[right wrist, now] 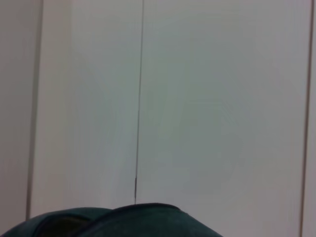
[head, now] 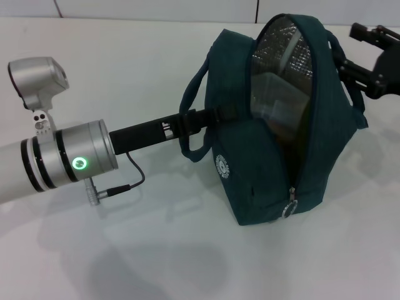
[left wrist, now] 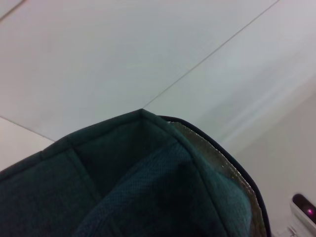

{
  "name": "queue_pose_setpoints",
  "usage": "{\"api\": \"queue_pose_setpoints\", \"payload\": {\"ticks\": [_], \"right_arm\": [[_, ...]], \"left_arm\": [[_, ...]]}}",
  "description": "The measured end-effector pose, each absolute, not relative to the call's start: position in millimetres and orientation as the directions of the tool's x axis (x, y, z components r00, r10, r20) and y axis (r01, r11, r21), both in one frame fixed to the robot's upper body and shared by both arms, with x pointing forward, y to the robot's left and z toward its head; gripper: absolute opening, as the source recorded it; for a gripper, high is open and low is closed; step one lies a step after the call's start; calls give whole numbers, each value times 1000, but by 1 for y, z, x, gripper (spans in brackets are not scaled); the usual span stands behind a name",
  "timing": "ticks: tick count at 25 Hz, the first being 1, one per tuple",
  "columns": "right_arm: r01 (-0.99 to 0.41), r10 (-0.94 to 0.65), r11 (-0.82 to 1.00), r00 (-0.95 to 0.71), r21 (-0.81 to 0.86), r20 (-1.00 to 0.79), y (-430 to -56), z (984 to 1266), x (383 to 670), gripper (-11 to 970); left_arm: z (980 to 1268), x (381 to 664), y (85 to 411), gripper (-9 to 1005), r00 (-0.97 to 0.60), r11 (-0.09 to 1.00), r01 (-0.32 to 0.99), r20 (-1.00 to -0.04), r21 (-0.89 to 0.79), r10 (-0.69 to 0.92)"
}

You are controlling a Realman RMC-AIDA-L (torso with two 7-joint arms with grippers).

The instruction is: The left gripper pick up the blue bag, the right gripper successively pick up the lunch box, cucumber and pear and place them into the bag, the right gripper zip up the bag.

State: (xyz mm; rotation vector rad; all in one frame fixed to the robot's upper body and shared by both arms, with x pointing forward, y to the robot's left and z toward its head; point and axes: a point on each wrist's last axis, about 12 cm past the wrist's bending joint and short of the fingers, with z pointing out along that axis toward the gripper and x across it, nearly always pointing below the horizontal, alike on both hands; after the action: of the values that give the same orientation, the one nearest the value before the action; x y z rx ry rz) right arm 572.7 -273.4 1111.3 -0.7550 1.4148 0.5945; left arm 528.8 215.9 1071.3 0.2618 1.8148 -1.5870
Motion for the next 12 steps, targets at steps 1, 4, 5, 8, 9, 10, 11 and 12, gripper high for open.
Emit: {"api": "queue_pose_setpoints", "payload": {"ticks": [1,4,5,8,9,10,11,12], "right_arm": [[-760,-72,640,83,-110,-994,-273,1111,573,509],[-748,-34,657,96,-95,-995,-286,1112,563,593],[-747,-22,659,102,-91,-995,-289,1112,560,612],[-754,5,651,121,-88,-993,-298,1113,549,668],[-759,12,644,130,-92,-991,-301,1113,545,668],[-772,21,628,145,-100,-989,-303,1114,539,669],[-785,25,609,160,-111,-987,-304,1114,534,669],[-800,29,587,175,-125,-984,-305,1114,528,669]], "left_arm": [[1071,529,216,51,-734,229,571,-615,-788,-289],[1071,528,217,51,-733,232,569,-614,-789,-292],[1071,528,217,51,-733,232,568,-614,-789,-292],[1070,528,218,51,-733,233,567,-613,-790,-296],[1070,528,218,51,-732,233,566,-612,-791,-299],[1070,528,219,51,-732,233,565,-611,-792,-302],[1070,528,219,51,-731,233,564,-610,-792,-305],[1070,527,219,51,-731,233,563,-609,-793,-307]]}}
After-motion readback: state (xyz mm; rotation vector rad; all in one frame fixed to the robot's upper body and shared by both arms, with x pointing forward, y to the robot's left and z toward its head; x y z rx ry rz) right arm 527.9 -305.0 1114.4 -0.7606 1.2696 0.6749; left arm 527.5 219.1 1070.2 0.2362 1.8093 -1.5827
